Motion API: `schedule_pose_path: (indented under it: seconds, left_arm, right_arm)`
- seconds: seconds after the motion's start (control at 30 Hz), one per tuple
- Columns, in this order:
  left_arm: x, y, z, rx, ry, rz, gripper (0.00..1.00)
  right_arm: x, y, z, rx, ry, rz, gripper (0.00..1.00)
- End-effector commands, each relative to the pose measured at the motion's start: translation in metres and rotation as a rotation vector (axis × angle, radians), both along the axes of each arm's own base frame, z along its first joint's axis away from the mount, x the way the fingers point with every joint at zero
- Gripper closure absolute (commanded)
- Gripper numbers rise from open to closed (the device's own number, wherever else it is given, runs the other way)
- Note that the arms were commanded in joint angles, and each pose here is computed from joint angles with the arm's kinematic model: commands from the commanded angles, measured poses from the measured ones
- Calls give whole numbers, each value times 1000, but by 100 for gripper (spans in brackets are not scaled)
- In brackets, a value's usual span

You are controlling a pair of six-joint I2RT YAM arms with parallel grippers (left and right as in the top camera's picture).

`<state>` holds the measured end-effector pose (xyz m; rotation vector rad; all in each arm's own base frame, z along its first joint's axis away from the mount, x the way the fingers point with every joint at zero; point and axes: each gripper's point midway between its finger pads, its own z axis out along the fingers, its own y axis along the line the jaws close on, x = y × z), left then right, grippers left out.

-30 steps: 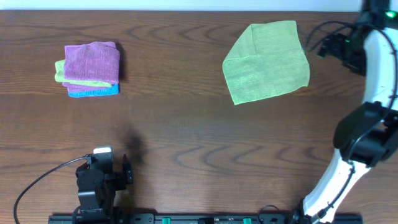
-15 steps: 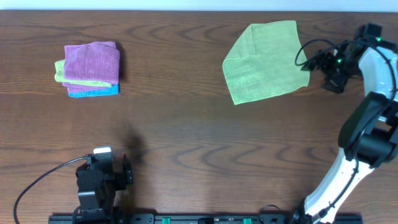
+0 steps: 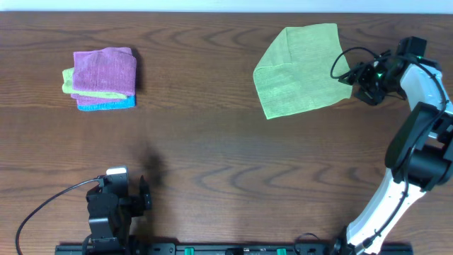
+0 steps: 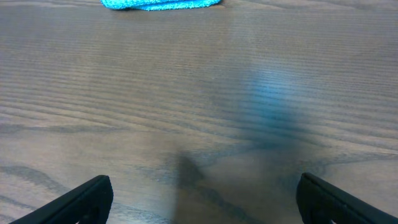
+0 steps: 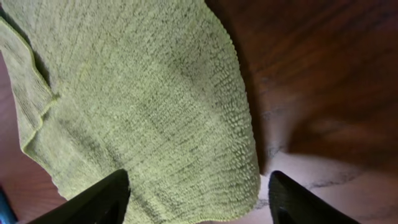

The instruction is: Fold the cloth

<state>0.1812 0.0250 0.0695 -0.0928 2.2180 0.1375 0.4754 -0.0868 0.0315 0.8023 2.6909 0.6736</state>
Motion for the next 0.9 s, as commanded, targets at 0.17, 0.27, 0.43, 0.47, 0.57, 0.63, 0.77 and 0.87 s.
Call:
schedule_pose_path:
  seconds: [0.17,0.27,0.43,0.47,0.57,0.63,0.77,0.87]
  left_arm:
    - [-3,2,-10,15,28,5,5]
    - [-3,2,-10,15,28,5,5]
    - [-3,2,-10,15,28,5,5]
    - [-3,2,-10,15,28,5,5]
    - [-3,2,-10,15,28,5,5]
    - [-3,2,-10,15,28,5,4]
    - [-3,2,-10,15,28,5,5]
    - [-3,2,-10,15,28,5,5]
  right_arm:
    - [4,-3,-4,28,-4,-45,34]
    - [3,-5,-6,16,9,-64,34]
    - [3,-8,-7,1,15,-75,34]
    - [3,-9,-7,-1,17,-79,34]
    - [3,-11,-8,-11,20,-85,34]
    - [2,-12,-9,-19,27,-94,33]
    - [2,-13,-9,-24,28,-102,34]
    - [3,-12,-11,-27,28,-99,34]
